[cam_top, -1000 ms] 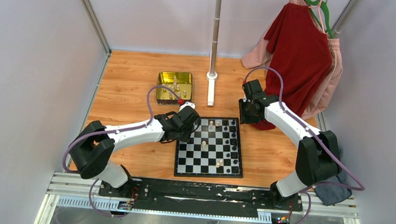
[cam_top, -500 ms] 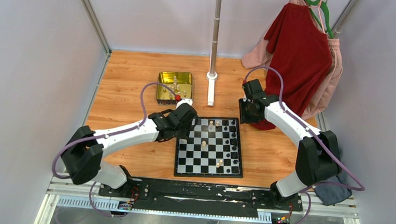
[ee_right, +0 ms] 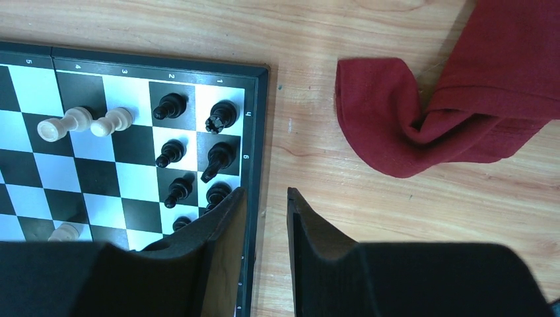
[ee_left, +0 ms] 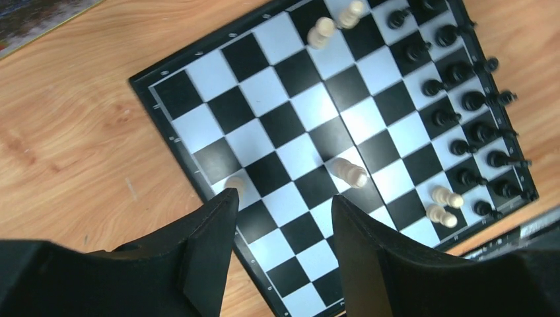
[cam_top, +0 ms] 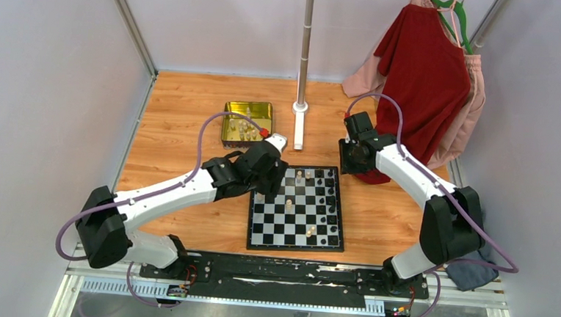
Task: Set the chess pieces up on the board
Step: Pick up the chess piece from the chessboard.
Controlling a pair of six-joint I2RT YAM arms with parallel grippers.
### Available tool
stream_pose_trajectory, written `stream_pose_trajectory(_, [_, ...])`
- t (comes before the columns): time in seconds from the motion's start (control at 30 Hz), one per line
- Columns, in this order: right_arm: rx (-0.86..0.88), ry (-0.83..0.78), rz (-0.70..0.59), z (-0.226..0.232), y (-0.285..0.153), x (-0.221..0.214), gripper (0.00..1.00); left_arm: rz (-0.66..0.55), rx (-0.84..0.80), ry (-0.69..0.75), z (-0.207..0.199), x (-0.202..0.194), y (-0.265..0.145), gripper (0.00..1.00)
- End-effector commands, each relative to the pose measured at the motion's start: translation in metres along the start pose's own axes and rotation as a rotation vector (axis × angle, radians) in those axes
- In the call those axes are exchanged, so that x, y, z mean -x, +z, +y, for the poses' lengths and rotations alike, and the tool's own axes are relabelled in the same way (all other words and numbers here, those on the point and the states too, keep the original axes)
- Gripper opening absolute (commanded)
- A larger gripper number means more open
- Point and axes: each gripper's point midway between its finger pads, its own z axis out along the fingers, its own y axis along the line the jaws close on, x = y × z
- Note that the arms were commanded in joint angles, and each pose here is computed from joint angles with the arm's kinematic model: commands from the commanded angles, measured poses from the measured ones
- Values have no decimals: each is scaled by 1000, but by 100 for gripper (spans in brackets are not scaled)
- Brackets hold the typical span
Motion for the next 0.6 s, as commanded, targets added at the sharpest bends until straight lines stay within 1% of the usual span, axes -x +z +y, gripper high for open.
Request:
stream_pose_trajectory(0.0, [-19,16,-24,-4,-10,3,33,32,-128,135,-34,0,2,60])
stream_pose_trajectory(0.23, [-25,21,-32,-6,-11,2,34,96,-206,237,-59,-16,14,59])
stream_pose_trajectory(0.57, [-29,22,-27,-7,-9,0,33,156,-251,280,-73,-31,27,58])
